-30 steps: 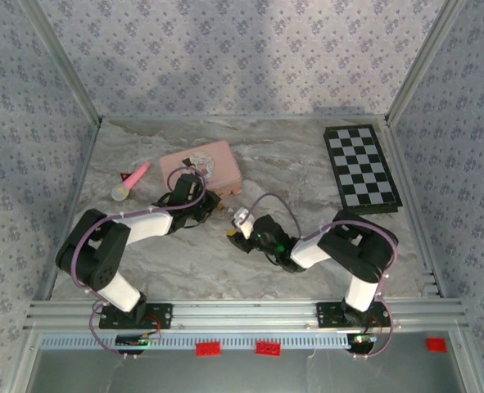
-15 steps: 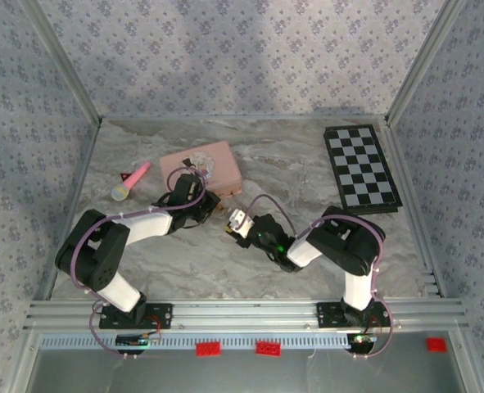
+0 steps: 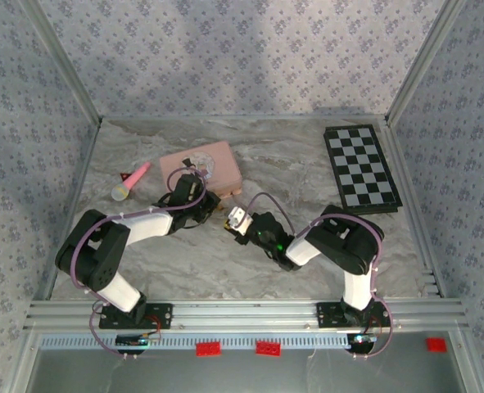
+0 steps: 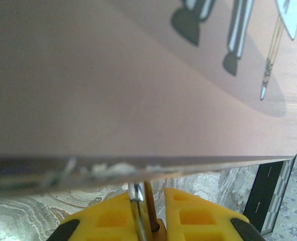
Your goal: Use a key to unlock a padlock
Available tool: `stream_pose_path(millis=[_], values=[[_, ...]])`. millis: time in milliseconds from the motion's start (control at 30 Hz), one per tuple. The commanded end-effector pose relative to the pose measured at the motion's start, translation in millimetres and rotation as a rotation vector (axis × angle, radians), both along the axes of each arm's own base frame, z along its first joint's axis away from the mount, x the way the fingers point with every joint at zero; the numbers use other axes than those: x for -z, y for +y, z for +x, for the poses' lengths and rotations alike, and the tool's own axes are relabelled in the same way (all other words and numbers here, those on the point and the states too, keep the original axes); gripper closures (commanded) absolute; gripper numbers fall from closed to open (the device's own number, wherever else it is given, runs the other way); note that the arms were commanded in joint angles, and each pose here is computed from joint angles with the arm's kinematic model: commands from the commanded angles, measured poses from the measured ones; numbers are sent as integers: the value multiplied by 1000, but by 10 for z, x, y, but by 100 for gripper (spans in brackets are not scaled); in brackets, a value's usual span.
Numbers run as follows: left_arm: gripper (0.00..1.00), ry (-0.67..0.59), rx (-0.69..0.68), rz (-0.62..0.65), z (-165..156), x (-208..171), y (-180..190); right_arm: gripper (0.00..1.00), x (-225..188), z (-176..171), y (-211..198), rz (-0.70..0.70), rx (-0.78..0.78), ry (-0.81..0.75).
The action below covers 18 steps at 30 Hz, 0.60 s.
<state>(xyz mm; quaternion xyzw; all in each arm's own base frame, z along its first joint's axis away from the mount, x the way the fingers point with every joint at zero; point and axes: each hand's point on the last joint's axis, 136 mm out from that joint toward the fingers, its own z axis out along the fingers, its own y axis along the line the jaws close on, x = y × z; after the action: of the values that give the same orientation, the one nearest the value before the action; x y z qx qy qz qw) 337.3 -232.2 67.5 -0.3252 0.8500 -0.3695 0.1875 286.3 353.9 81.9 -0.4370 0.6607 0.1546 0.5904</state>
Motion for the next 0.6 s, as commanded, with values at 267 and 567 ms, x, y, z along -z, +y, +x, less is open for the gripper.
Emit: stream_pose_path(millis=[267,567], values=[[100,186,-11,-31,-329,281,-28,72,-72,143,75,10,23,-31],[100,184,-10,-29,-342,279,-36,76,-13,206,48,5,51,-19]])
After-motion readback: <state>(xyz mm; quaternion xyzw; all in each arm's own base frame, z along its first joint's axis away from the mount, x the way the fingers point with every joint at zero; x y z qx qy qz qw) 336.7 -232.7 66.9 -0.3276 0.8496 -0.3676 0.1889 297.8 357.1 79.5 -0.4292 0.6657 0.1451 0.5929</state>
